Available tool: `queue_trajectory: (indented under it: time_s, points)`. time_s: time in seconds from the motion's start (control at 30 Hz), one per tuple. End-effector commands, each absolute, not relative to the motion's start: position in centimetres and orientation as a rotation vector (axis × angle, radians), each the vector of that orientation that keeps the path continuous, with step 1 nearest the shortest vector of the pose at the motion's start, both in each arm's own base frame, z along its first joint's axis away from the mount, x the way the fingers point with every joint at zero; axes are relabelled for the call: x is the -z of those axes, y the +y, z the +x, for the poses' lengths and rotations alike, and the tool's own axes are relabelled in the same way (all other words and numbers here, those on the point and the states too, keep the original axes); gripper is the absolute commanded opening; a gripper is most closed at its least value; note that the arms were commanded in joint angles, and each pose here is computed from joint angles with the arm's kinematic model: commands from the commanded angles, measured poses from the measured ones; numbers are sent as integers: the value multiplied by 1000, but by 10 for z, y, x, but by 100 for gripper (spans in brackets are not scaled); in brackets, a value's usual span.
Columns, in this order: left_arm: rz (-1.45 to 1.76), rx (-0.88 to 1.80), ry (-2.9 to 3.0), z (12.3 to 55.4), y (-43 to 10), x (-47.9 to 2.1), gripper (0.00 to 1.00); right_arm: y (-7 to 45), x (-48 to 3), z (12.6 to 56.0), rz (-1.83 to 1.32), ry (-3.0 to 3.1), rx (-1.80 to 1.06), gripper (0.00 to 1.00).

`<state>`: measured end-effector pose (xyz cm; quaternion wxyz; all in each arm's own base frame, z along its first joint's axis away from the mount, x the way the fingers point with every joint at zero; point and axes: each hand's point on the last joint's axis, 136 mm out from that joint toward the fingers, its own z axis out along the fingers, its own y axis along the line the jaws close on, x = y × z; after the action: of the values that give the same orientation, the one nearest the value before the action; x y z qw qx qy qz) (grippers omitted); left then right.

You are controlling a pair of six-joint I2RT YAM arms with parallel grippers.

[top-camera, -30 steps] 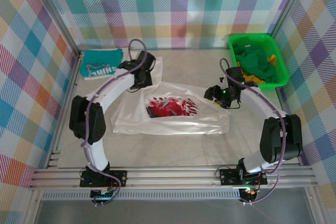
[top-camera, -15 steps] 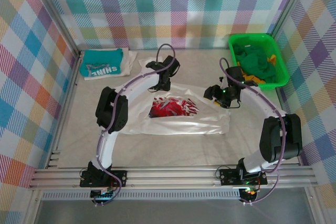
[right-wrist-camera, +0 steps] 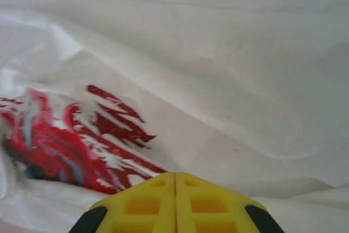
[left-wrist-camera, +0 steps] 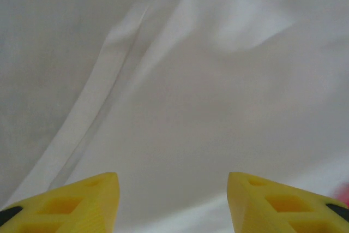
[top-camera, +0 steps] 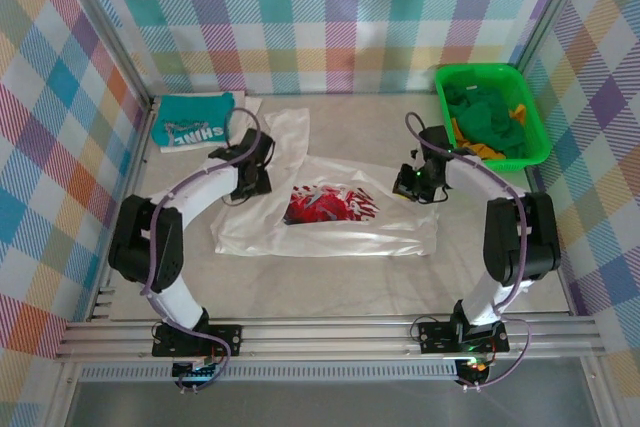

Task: Fold and stack the t-shirts

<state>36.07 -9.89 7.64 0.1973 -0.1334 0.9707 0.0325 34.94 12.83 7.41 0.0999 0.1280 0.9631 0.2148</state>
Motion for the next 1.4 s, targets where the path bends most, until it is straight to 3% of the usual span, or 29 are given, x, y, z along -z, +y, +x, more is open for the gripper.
queue_trajectory:
  time_s: [0.0, 0.27, 0.6, 0.8, 0.93, 1.17, 1.27, 1.37]
  points:
    - [-418, -66, 2748, 347, -100, -58, 54, 113, -64, 337, 436, 2883, -490, 10]
    - [-545, -90, 2781, 317, -73, -20, 53, 101, -33, 303, 567, 2926, -440, 12]
    - [-628, -28, 2892, 250, -85, 10, 54, 90, -7, 261, 723, 2952, -406, 13]
    - [-577, 14, 2951, 236, -116, 6, 54, 76, -14, 275, 751, 2910, -351, 14]
    - [-572, 9, 2847, 262, -117, -45, 54, 79, -44, 311, 692, 2831, -421, 17]
    - [-357, 206, 2585, 363, -134, -191, 55, 95, -118, 373, 503, 2659, -530, 24]
    - [-279, 108, 2577, 419, -126, -197, 60, 102, -126, 395, 440, 2620, -556, 26]
    - [-265, 269, 2548, 479, -136, -189, 61, 112, -130, 412, 399, 2600, -616, 29]
